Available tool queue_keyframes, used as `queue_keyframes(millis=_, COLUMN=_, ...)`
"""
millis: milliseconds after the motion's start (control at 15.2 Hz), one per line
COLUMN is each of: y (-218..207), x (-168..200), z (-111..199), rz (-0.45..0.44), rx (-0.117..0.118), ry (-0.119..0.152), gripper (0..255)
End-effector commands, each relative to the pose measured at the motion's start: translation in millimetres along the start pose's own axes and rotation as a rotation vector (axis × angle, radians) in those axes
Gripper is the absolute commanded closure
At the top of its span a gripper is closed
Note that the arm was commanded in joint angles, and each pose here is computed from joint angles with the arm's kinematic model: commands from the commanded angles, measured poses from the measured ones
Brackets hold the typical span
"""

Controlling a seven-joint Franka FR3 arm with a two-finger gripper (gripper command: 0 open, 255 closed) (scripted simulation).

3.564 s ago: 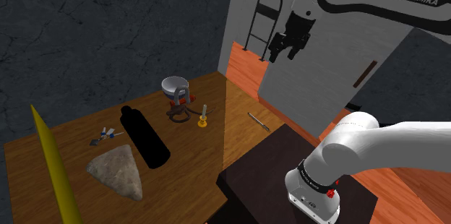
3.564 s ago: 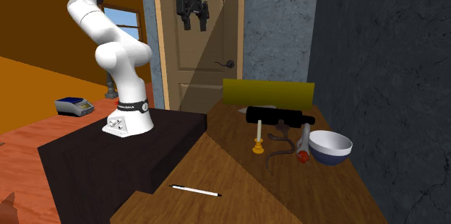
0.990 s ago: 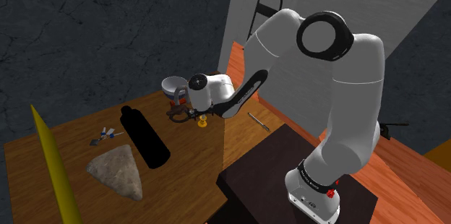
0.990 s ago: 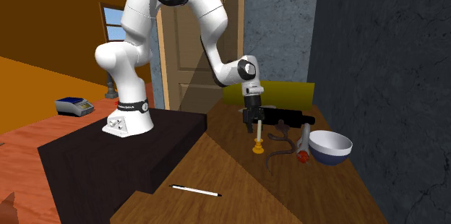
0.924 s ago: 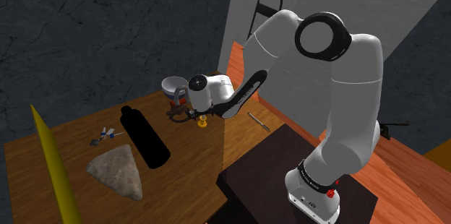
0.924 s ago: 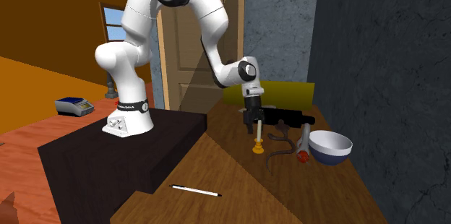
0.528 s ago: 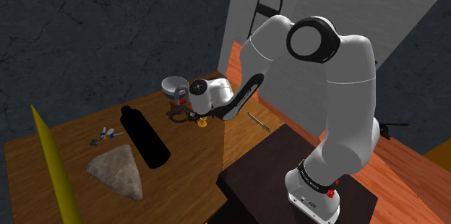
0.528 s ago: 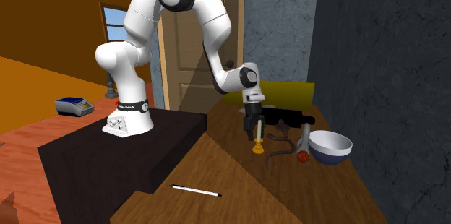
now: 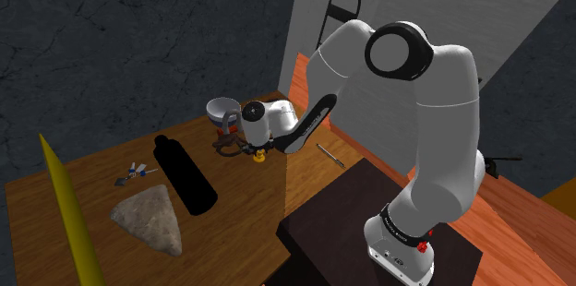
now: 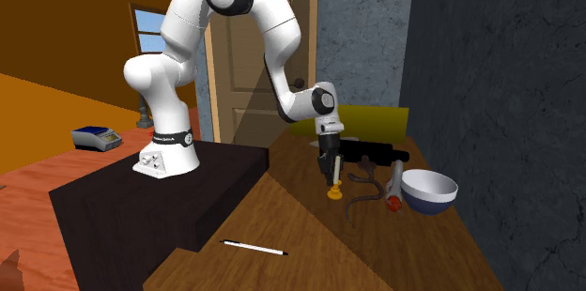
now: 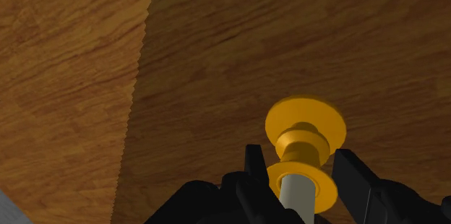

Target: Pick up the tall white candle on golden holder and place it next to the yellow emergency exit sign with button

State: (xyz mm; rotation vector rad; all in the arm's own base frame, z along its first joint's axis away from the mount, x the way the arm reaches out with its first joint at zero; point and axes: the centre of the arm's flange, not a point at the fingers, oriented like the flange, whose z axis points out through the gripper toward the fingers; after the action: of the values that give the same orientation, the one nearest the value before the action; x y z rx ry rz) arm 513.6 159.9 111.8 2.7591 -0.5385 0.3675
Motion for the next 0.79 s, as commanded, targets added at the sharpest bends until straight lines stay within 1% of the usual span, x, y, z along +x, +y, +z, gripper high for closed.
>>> queue_keyframes(millis=0, y=0.0, x=0.0, z=0.0, rz=0.000, rx=0.000, ry=0.000, gripper=255)
queue_keyframes(millis=462, y=0.0, x=0.0, z=0.0, rz=0.000, rx=0.000, ry=0.000, gripper=255)
queue_keyframes(millis=726, y=5.2, x=6.4, z=-19.4, rz=0.000, rx=0.000, ry=0.000, gripper=255)
